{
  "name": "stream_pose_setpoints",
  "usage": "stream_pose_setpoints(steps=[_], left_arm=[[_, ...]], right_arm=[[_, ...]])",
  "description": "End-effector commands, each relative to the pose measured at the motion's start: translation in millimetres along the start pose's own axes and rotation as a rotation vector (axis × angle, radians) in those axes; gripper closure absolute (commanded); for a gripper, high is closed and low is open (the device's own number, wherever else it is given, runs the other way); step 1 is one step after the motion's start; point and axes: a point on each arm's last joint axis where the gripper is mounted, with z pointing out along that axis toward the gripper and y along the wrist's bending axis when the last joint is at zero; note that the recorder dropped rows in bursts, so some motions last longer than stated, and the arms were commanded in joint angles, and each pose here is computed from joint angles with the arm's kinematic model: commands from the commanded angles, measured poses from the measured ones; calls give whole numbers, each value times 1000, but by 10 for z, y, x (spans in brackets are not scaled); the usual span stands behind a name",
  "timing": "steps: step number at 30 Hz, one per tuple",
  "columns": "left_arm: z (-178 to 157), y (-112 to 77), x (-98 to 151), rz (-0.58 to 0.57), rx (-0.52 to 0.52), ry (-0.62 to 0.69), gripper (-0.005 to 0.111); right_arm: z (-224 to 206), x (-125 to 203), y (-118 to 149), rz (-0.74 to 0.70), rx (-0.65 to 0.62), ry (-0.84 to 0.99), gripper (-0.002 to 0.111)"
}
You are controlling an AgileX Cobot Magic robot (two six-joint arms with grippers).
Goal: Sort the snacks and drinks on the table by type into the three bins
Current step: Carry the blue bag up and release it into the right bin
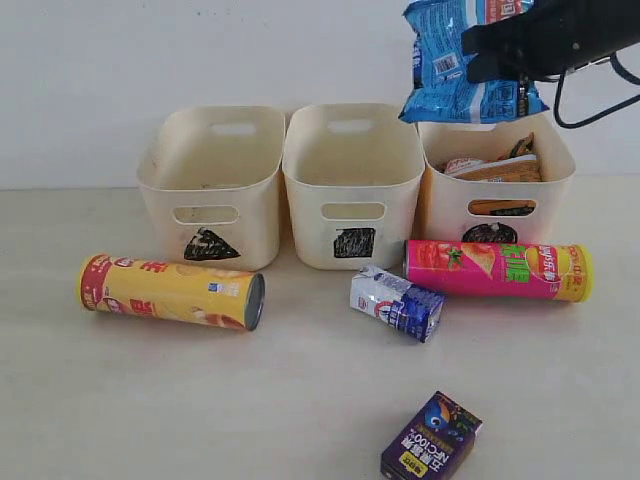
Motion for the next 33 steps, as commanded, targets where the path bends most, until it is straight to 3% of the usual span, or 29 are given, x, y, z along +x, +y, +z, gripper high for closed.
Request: stream_pose_setpoints(steps=[1,18,22,28,30,33], left_arm=[[-5,-3,-16,-7,4,-14,103],[-5,-3,-16,-7,4,-14,103],[-5,-3,-16,-7,4,-14,103],[-5,-3,-16,-7,4,-14,103],[-5,-3,-16,-7,4,-14,103],[-5,-3,-16,-7,4,-14,103]], right_arm=[[282,-20,-211,-2,70,-35,109],[883,214,-592,-39,196,-50,106],[986,327,-626,-39,192,-12,85],[934,282,-603,-48,188,-15,32],[855,204,-573,-54,188,-34,25],[689,63,-504,-68,180,-59,25]])
